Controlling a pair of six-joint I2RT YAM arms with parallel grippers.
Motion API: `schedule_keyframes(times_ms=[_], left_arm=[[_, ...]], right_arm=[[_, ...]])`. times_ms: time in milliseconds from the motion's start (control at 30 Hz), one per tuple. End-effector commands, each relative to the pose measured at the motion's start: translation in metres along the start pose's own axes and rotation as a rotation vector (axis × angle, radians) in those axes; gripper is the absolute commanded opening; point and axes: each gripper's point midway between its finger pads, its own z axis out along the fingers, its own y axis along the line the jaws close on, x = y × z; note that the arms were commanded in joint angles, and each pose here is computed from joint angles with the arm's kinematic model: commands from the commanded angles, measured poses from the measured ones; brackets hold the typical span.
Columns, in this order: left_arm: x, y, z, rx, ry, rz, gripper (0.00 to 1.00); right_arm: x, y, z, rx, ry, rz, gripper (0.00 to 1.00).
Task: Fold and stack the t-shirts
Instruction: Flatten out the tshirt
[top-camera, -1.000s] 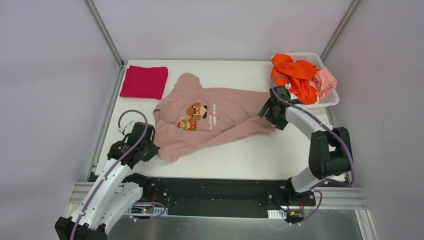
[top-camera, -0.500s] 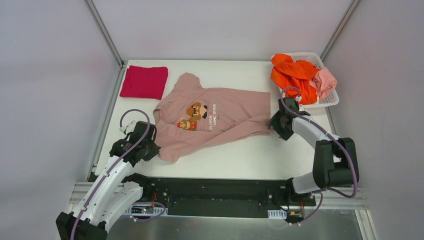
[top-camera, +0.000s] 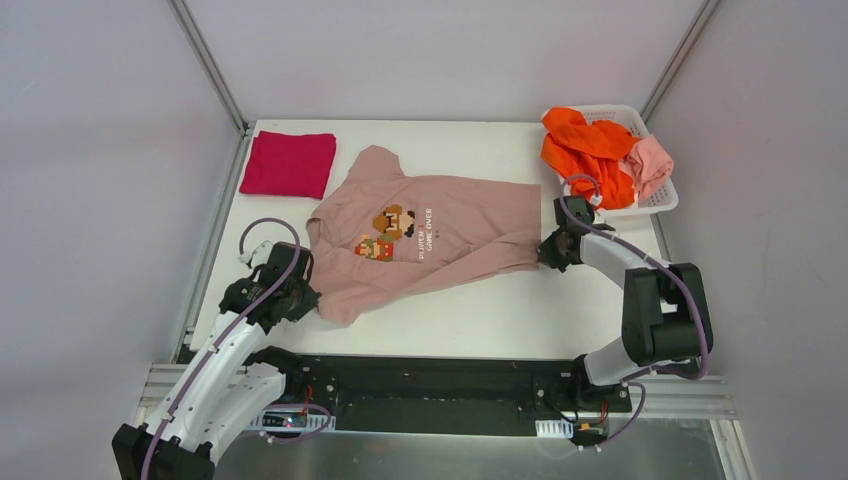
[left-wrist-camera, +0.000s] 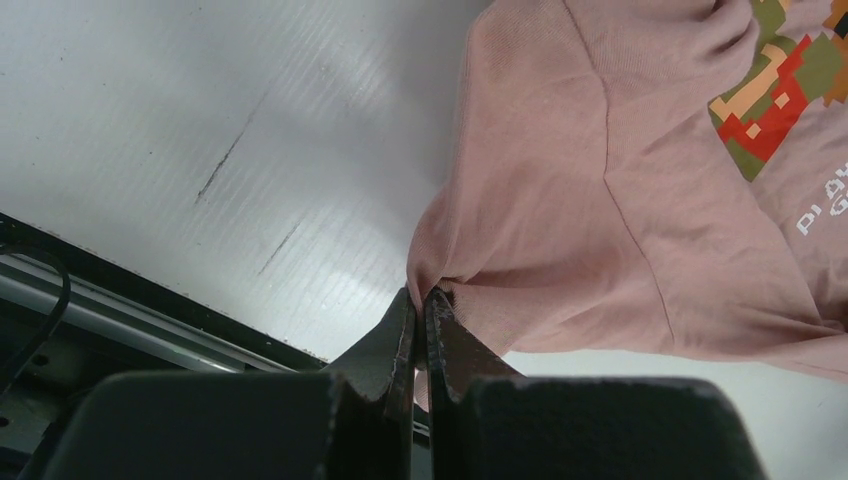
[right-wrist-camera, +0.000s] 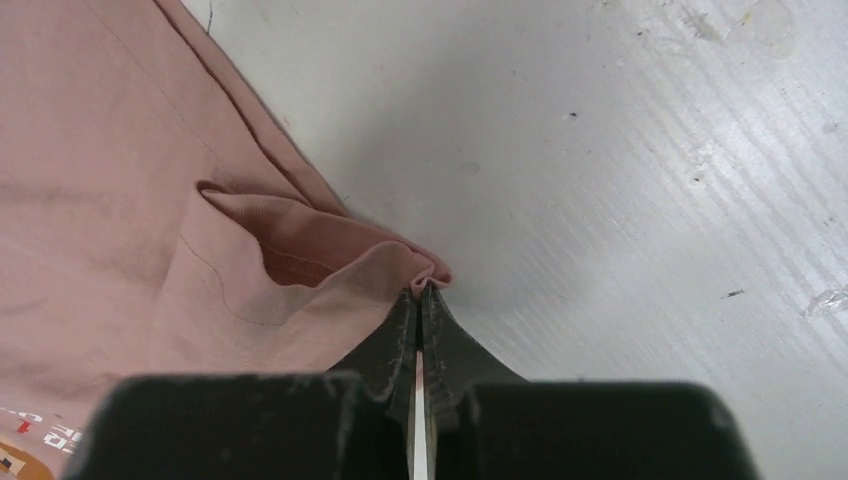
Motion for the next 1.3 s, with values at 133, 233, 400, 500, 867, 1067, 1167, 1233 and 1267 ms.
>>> schedule_keyframes(times_ms=[133, 233, 400, 500, 867, 1067, 1167, 1233, 1267], left_arm=[[-0.032, -0.016, -0.02, 0.063, -0.116, -0.016, 0.0], [-0.048, -0.028, -0.036, 0.122, -0.168, -0.021, 0.0], [-0.077, -0.052, -0.073, 0.245, -0.261, -0.027, 0.0], [-0.105, -0.066, -0.109, 0.329, -0.358, -0.035, 0.0], [-0.212, -0.109, -0.329, 0.743, -0.795, -0.037, 0.0], [-0.234, -0.124, -0.443, 0.966, -0.951, 0.074, 0.0], [-0.24, -0.117, -0.48, 1.014, -1.032, 0.082, 0.0], [-0.243, -0.111, -0.499, 1.04, -1.076, 0.077, 0.0], [-0.243, -0.109, -0.507, 1.057, -1.089, 0.079, 0.0]], right_arm=[[-0.041, 0.019, -0.051, -0.109, -0.163, -0.037, 0.0], [-0.057, 0.024, -0.083, -0.188, -0.259, -0.057, 0.0], [-0.078, 0.053, -0.151, -0.426, -0.39, -0.078, 0.0], [-0.097, 0.063, -0.197, -0.517, -0.49, -0.073, 0.0], [-0.155, 0.073, -0.437, -0.863, -0.9, -0.069, 0.0], [-0.156, 0.051, -0.535, -0.979, -1.039, -0.075, 0.0], [-0.155, 0.039, -0.577, -1.021, -1.102, -0.075, 0.0], [-0.155, 0.032, -0.598, -1.043, -1.138, -0.073, 0.0], [-0.154, 0.029, -0.608, -1.053, -1.154, -0.073, 0.0]])
